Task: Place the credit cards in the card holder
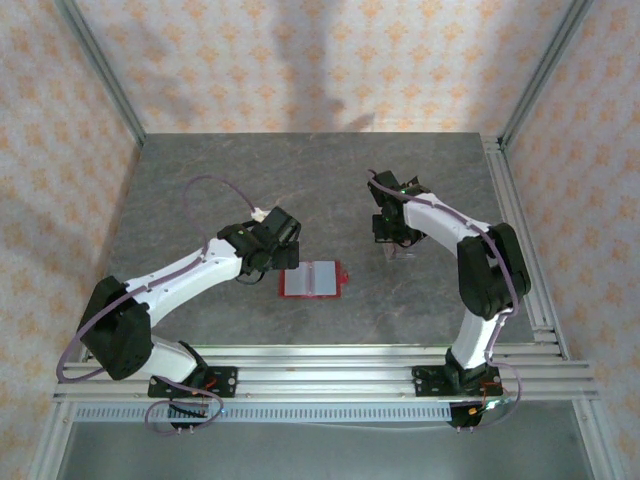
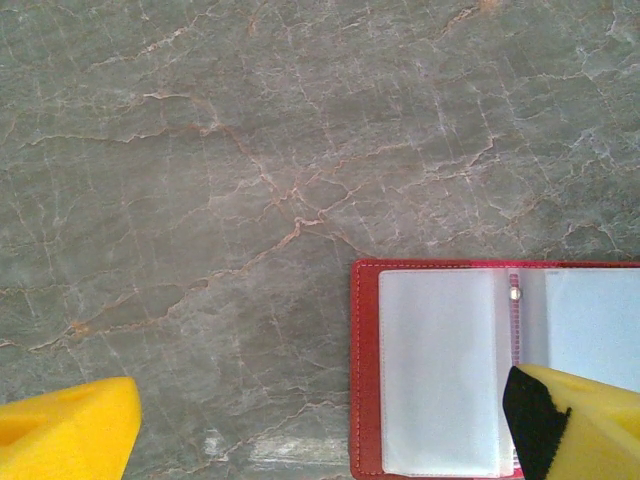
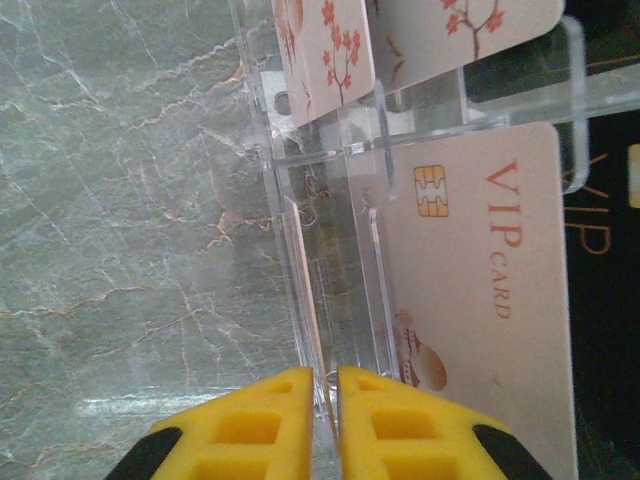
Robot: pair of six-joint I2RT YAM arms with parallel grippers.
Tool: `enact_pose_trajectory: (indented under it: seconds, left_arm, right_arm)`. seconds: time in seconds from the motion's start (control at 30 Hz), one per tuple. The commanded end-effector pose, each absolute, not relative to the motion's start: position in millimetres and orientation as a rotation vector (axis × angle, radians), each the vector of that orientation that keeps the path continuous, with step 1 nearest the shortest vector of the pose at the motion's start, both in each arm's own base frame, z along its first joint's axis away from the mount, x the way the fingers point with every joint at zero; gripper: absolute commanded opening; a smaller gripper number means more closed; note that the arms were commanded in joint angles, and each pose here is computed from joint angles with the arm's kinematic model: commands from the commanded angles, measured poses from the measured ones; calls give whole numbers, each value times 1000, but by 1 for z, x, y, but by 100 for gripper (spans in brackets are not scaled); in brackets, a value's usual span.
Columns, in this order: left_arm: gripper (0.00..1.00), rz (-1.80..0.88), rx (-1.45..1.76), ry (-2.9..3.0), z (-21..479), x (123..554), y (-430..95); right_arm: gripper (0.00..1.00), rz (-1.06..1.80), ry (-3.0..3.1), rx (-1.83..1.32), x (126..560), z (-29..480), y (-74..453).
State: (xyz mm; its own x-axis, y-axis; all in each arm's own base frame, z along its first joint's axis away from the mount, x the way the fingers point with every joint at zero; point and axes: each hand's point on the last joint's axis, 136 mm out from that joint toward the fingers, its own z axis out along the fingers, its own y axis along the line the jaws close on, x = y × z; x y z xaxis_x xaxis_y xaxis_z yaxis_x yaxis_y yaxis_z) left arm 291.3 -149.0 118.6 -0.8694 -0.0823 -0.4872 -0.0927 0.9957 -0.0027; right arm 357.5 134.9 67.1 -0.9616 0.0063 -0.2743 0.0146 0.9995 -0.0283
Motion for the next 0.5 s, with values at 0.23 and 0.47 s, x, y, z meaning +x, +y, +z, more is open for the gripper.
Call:
enact_pose_trajectory:
  seconds: [0.23,0.47]
  left_arm:
    - [95,40,-143,2637,112,292,-145]
    - [95,37,-145,2638,113,292,-146]
  right_arm:
    - [12,-43,2864,-12,357,78,135]
    - [11,-44,2862,-23,359,82,136]
